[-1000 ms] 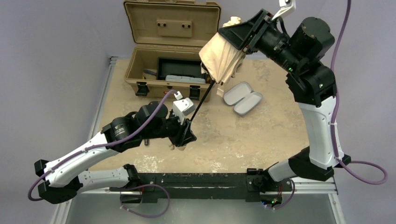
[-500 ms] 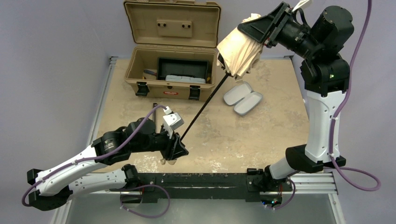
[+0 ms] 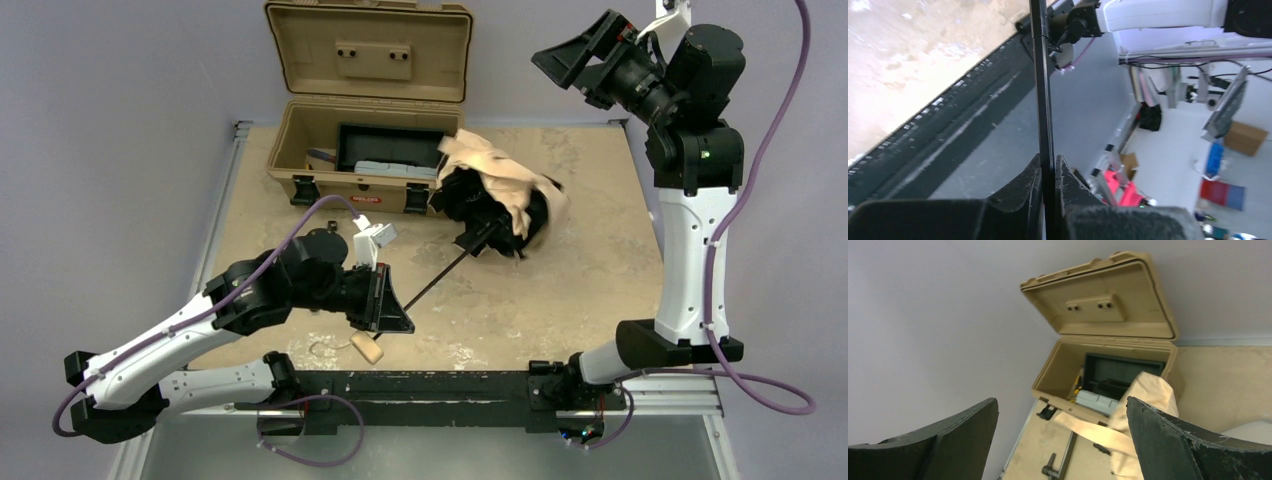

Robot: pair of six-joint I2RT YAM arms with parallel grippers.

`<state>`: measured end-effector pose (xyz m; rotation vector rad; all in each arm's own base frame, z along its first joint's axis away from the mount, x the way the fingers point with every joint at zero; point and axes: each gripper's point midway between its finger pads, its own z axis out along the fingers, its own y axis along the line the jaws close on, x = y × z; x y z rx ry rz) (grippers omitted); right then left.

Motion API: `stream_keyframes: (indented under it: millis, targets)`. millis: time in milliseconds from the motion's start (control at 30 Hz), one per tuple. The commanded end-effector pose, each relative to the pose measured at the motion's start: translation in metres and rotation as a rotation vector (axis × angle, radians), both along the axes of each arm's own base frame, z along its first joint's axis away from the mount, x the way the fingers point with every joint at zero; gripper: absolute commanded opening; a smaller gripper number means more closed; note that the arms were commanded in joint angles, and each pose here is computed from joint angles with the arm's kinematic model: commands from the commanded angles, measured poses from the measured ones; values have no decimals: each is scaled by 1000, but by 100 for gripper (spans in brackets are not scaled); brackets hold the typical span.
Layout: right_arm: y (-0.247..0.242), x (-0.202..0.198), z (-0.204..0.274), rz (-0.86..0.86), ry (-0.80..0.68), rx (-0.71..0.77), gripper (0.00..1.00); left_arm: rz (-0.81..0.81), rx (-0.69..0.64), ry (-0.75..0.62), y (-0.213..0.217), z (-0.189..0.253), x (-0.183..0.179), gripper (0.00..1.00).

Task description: Open the umbrella

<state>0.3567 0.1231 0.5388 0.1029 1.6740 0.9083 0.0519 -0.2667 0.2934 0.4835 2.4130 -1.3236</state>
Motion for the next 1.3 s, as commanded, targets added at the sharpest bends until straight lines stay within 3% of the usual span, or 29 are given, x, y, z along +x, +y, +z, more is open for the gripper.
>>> stream_keyframes:
  millis: [0,100,267,533,700,1267]
  targets:
    - [-23,-12,19,-135,-56,-51,99,5,-397,-15,-22,119,9,0]
    - [-17,-26,24,-95,-74,-16,99,17,-491,-21,-27,147,18,0]
    - [-12,-46,20,-69,-60,26,99,52,-511,-69,-36,161,34,0]
    - [-2,-73,-6,-14,-9,164,99,182,-660,-160,-44,193,67,0]
    - [6,-76,-28,32,25,247,98,143,-650,-164,-56,195,68,0]
    - [33,-26,-63,45,115,250,68,112,-565,-248,-74,191,65,0]
